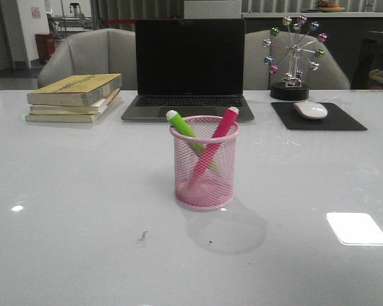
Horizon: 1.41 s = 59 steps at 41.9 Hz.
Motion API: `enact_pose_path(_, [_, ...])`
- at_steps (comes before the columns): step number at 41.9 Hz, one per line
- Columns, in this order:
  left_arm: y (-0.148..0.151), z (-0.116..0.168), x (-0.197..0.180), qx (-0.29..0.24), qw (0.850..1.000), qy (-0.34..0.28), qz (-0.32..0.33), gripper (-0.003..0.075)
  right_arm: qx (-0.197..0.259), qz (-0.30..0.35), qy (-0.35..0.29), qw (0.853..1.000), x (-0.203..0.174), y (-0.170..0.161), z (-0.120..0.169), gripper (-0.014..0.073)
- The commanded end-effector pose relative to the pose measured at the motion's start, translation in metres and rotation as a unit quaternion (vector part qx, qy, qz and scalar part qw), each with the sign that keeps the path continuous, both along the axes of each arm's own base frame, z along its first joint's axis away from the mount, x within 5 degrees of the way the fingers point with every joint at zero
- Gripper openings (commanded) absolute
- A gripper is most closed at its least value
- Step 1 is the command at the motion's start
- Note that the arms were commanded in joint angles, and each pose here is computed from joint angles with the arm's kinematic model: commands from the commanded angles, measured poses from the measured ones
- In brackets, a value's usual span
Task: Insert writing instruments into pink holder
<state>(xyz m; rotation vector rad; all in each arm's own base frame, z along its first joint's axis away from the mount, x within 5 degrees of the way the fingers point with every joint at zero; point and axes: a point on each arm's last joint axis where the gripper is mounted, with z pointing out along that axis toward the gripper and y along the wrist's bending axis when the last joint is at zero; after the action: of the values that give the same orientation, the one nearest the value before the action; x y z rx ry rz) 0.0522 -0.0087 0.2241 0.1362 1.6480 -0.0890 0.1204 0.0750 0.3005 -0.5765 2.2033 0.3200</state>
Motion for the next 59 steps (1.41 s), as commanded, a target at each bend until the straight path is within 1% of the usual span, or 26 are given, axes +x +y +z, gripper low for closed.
enact_pose_path(1, [0.003, 0.008, -0.004, -0.017, 0.997, -0.076, 0.025, 0.0099, 0.017, 0.003, -0.052, 0.999, 0.003, 0.001, 0.015, 0.0071])
enact_pose_path(7, [0.004, 0.0, 0.001, -0.016, 0.997, -0.069, 0.035, 0.0099, 0.016, 0.003, -0.05, 0.999, 0.003, 0.001, 0.015, 0.0071])
enact_pose_path(11, [0.005, -0.005, 0.001, -0.019, 0.995, -0.086, 0.037, 0.0099, 0.016, 0.003, -0.05, 0.999, 0.003, 0.001, 0.015, 0.0071])
enact_pose_path(15, [0.005, -0.011, 0.002, -0.04, 0.994, -0.097, 0.036, 0.0099, 0.016, 0.003, -0.05, 0.999, 0.003, 0.001, 0.015, 0.0071])
enact_pose_path(17, [0.005, -0.013, 0.002, -0.054, 0.994, -0.084, 0.033, 0.0099, 0.016, 0.003, -0.05, 0.999, 0.003, 0.001, 0.015, 0.0071])
enact_pose_path(19, [0.004, -0.013, 0.002, -0.052, 0.994, -0.088, 0.031, 0.0099, 0.016, 0.003, -0.05, 0.999, 0.003, 0.001, 0.015, 0.0071])
enact_pose_path(23, [0.004, -0.012, 0.002, -0.029, 0.995, -0.093, 0.029, 0.0099, 0.016, 0.003, -0.05, 0.999, 0.003, 0.001, 0.015, 0.0071])
enact_pose_path(31, [0.004, -0.012, 0.002, -0.03, 0.994, -0.097, 0.029, 0.0099, 0.016, 0.003, -0.05, 0.999, 0.003, 0.001, 0.015, 0.0071])
enact_pose_path(38, [0.004, -0.006, 0.001, -0.04, 0.991, -0.129, 0.021, 0.0099, 0.016, 0.003, -0.05, 0.999, 0.003, 0.001, 0.015, 0.0071])
enact_pose_path(59, [0.003, -0.006, 0.001, -0.04, 0.991, -0.129, 0.019, 0.0099, 0.016, 0.003, -0.05, 0.999, 0.003, 0.001, 0.015, 0.0071])
